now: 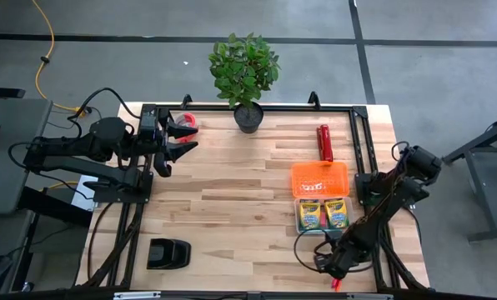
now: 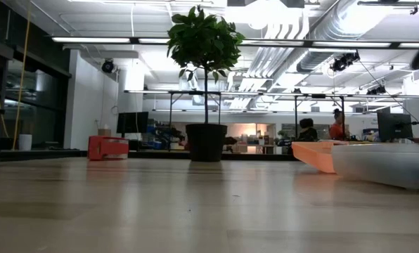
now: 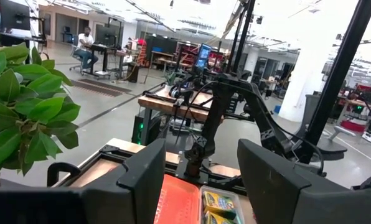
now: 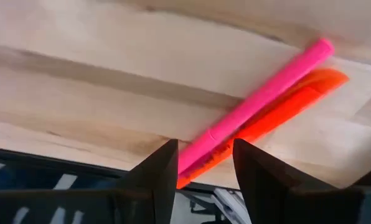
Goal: Pack school essentials
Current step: Put the pink pen into the orange supply box
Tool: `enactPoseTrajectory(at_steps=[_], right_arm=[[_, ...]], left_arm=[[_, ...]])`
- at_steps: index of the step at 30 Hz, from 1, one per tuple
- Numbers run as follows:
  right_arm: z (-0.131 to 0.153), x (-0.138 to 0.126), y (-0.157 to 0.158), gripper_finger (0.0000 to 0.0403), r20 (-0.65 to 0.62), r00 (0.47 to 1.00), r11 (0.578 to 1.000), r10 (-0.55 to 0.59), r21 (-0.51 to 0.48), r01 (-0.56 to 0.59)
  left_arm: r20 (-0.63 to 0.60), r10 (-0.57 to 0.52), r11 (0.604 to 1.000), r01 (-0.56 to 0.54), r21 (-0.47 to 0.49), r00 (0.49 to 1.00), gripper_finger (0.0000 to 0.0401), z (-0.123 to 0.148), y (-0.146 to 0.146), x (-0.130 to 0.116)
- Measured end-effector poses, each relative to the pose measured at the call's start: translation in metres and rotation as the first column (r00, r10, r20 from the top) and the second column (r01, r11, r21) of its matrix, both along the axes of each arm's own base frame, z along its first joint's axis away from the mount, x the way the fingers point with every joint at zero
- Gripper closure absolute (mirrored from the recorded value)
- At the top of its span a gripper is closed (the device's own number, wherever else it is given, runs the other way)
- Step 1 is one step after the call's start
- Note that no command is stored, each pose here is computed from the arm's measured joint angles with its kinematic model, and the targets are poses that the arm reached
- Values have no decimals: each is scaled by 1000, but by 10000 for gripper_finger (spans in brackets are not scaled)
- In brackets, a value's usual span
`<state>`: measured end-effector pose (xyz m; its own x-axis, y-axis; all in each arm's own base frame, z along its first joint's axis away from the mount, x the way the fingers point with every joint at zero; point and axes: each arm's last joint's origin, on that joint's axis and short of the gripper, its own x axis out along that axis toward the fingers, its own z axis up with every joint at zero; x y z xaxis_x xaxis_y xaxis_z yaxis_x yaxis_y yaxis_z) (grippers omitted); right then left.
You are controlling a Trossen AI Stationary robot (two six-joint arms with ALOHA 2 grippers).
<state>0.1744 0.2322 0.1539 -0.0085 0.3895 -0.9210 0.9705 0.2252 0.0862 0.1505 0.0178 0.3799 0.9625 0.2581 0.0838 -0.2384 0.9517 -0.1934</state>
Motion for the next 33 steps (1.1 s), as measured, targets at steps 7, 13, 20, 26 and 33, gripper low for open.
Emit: enactPoseTrajectory(at_steps=[7,13,20,26,33], right_arm=[[-10,3,2,258,-26,1000,1000,6,-1,-6],[-12,4,5,258,-26,999,999,28,21,-28],[-13,3,3,258,-29,999,1000,27,3,-27],[-14,9,-2,258,34,999,999,7,-52,-5],[-7,17,-9,258,119,992,997,45,-72,-37]], left_arm=[[0,0,1000,0,0,1000,213,0,0,0],[0,6,1000,-6,0,1000,213,0,0,0],[0,15,1000,-15,-1,1000,213,0,0,0],[1,17,1000,-17,-3,1000,213,0,1,0],[3,17,1000,-17,-11,1000,213,0,0,0]])
